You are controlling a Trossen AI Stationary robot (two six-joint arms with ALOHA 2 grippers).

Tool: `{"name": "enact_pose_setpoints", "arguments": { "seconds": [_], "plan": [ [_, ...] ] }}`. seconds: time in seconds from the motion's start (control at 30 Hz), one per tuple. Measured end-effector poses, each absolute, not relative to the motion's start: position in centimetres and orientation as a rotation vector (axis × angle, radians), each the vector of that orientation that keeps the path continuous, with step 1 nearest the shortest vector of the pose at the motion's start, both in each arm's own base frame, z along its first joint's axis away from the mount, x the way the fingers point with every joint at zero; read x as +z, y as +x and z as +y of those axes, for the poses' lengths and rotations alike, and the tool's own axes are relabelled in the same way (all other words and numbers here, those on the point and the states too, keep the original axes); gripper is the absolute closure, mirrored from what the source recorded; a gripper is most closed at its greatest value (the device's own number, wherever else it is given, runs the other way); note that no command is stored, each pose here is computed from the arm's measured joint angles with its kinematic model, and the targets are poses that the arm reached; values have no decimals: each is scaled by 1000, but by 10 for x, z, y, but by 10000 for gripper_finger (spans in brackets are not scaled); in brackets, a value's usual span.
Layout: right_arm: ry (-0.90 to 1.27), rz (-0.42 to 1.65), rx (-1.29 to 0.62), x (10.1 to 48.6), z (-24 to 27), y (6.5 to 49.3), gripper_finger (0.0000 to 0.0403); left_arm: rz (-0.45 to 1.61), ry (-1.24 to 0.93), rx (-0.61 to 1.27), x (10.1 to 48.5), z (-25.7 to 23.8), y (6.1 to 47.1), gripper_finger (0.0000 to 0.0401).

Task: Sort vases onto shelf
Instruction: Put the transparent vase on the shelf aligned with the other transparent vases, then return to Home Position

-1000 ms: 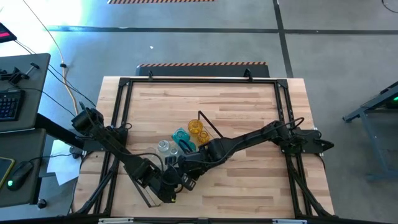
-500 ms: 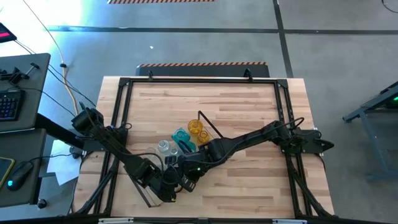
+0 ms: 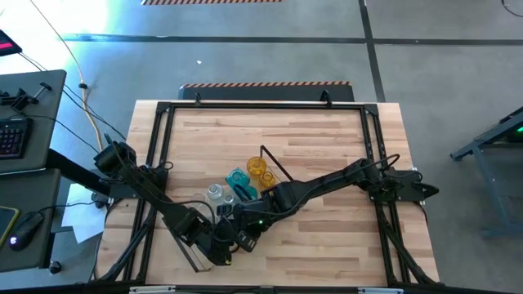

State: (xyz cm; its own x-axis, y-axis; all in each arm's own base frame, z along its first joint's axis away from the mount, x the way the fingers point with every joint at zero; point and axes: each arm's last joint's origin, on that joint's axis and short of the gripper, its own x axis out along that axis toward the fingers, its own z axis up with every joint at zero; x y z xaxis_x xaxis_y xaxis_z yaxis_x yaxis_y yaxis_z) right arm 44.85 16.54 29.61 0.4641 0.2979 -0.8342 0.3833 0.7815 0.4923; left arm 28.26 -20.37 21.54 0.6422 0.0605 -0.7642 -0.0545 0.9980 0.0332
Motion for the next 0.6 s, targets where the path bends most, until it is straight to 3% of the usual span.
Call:
{"name": "enact_pose_setpoints", "arguments": {
  "seconds": [0.27, 0.6],
  "plan": [
    [676, 1040, -66, 321, 160, 447, 313, 856, -4, 67, 218, -203, 284, 401],
    [697, 1075, -49, 317, 164, 445, 313, 867, 2, 66, 216, -203, 283, 401]
  ]
}}
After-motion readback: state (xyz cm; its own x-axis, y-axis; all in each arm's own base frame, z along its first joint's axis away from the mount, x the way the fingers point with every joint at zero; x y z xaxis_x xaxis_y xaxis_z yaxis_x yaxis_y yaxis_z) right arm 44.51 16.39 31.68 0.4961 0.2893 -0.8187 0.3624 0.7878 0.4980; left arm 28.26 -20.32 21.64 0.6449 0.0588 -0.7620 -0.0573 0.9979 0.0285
